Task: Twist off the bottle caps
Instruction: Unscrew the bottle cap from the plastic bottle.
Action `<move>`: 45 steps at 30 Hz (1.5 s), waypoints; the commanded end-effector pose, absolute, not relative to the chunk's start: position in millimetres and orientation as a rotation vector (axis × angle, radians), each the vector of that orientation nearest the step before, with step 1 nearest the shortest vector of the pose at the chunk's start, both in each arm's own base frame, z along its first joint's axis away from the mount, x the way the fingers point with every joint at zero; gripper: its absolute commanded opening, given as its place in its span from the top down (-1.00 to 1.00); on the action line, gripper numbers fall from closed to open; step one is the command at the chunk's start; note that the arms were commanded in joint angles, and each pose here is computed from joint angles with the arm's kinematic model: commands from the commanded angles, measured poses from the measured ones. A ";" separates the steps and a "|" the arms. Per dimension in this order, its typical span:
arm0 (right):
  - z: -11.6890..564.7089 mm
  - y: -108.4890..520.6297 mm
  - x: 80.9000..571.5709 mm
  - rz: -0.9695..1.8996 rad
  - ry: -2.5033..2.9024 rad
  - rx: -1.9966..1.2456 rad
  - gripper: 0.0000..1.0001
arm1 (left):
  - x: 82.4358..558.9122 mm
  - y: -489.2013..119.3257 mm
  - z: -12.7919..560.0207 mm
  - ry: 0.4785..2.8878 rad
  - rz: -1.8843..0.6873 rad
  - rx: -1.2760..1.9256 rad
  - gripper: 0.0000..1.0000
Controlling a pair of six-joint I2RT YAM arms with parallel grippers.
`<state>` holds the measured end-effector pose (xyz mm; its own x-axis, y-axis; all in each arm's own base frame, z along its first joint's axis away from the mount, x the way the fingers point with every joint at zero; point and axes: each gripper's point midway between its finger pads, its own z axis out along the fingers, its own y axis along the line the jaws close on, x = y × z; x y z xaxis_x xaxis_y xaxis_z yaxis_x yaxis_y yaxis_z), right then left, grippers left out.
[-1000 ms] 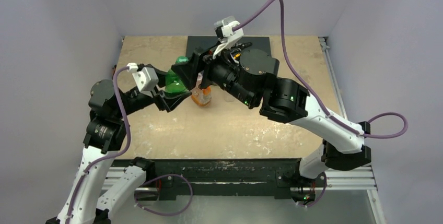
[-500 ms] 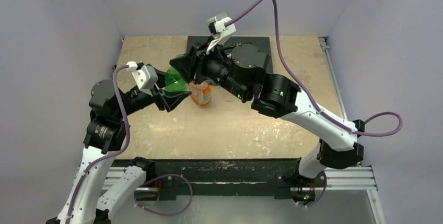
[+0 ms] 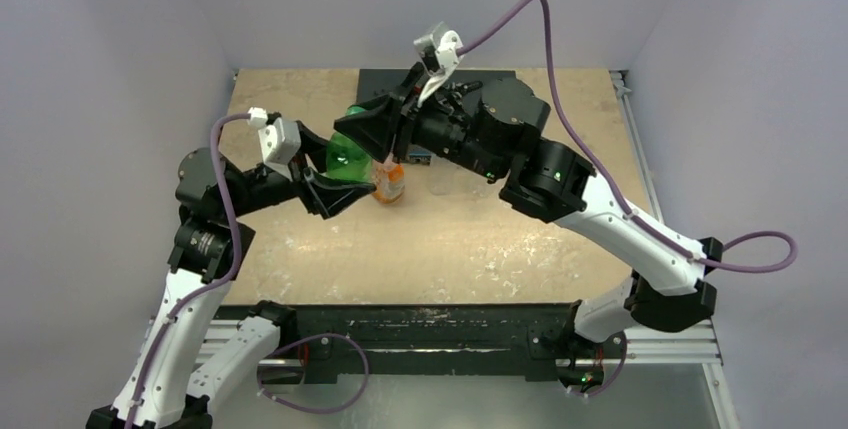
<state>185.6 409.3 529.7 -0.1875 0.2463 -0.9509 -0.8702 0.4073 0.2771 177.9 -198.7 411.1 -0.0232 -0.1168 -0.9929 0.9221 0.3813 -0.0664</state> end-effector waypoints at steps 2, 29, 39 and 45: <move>559.7 389.7 131.6 1.250 1.085 -0.840 1.00 | 135.8 -210.7 439.0 1.202 -1.228 0.922 0.69; 551.7 361.4 224.3 0.983 1.319 -0.407 -0.86 | 188.2 -193.4 426.1 1.265 -0.863 0.860 0.56; 550.6 385.9 235.0 1.028 1.378 -0.355 -0.54 | 216.0 -186.7 408.9 1.314 -0.762 0.808 0.69; 549.4 390.7 234.4 1.047 1.381 -0.359 -0.04 | 218.9 -185.1 405.2 1.333 -0.752 0.795 0.69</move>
<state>241.3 404.9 517.9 -0.1671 0.3186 -0.9331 -0.7699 0.5490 0.3253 215.0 -188.7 400.2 0.0480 -0.0270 -0.9985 0.8592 0.5109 0.0275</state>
